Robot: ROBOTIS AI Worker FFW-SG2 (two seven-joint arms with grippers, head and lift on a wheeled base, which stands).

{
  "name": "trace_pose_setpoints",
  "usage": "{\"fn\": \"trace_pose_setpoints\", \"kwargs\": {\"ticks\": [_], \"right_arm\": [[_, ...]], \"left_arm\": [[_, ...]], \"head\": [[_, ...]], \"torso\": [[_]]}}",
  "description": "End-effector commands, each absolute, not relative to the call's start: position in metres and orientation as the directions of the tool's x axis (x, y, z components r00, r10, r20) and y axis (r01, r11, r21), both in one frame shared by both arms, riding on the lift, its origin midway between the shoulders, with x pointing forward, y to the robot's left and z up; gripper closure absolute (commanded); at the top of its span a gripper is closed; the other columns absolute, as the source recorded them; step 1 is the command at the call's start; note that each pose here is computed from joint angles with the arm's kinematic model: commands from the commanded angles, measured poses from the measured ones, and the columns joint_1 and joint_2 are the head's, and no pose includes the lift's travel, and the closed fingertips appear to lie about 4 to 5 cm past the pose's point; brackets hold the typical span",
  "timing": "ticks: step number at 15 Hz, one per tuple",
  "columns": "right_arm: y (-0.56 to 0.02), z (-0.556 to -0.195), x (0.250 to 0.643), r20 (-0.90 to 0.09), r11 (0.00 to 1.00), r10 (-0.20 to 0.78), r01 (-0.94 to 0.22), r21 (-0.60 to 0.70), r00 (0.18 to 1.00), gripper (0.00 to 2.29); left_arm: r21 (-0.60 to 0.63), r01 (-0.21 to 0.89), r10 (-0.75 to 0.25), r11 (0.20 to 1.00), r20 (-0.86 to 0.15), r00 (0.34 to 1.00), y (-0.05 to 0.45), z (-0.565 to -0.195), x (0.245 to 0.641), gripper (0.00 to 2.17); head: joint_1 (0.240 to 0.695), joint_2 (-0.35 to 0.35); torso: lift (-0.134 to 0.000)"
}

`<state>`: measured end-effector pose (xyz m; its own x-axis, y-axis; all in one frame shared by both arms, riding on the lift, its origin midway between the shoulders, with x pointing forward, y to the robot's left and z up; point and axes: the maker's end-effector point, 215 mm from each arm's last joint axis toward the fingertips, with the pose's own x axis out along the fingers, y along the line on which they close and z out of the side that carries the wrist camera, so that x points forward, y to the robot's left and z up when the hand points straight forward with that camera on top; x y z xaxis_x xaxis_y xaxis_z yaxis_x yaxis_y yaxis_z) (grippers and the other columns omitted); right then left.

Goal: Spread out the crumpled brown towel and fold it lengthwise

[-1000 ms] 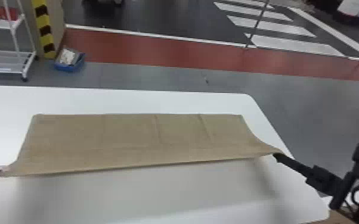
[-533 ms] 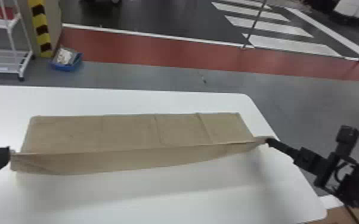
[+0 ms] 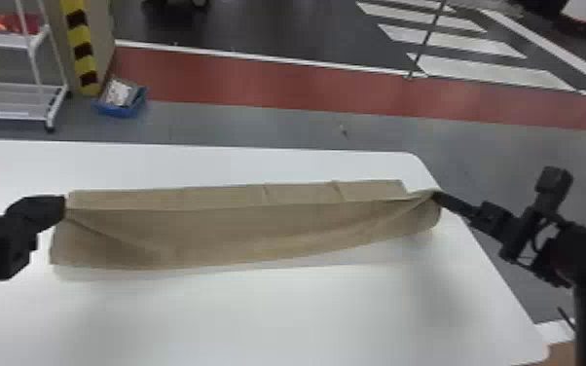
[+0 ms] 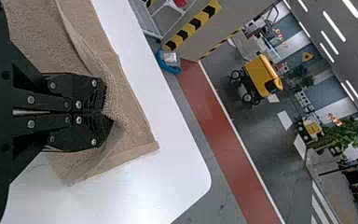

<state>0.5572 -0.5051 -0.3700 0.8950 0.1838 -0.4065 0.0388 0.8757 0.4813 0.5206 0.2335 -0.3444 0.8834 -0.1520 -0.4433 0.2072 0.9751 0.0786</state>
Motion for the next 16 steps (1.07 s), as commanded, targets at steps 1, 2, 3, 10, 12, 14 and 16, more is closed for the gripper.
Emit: {"fn": "trace_pose_setpoints", "kwargs": {"ticks": [1,2,3,10,12,14,16], "right_arm": [[-0.508,-0.363,0.574,-0.392,0.866,0.175,0.048,0.498,0.903,1.65],[-0.51,-0.363,0.579,-0.391,0.867,0.167,0.054,0.495,0.905,1.65],[-0.506,-0.363,0.583,-0.392,0.869,0.171,0.049,0.492,0.904,1.65],[-0.502,-0.366,0.61,-0.383,0.881,0.143,0.058,0.469,0.913,1.66],[-0.503,-0.371,0.617,-0.382,0.885,0.133,0.064,0.46,0.915,1.65],[-0.508,-0.371,0.628,-0.371,0.899,0.102,0.074,0.432,0.923,1.64],[-0.508,-0.38,0.637,-0.372,0.906,0.088,0.081,0.415,0.924,1.64]], "left_arm": [[0.087,0.209,-0.149,0.974,-0.445,0.883,0.232,-0.344,0.538,1.35],[0.09,0.208,-0.146,0.974,-0.45,0.881,0.233,-0.346,0.542,1.35],[0.091,0.203,-0.141,0.975,-0.454,0.88,0.236,-0.348,0.545,1.35],[0.106,0.197,-0.122,0.975,-0.488,0.864,0.236,-0.365,0.573,1.35],[0.113,0.203,-0.126,0.973,-0.477,0.87,0.23,-0.363,0.585,1.35],[0.124,0.205,-0.125,0.971,-0.468,0.875,0.226,-0.364,0.597,1.35],[0.135,0.201,-0.122,0.97,-0.442,0.889,0.222,-0.361,0.612,1.35]], "head": [[0.695,-0.271],[0.695,-0.269],[0.695,-0.268],[0.695,-0.248],[0.695,-0.243],[0.693,-0.243],[0.687,-0.244]], "torso": [[-0.123],[-0.123],[-0.123],[-0.123],[-0.123],[-0.123],[-0.123]]}}
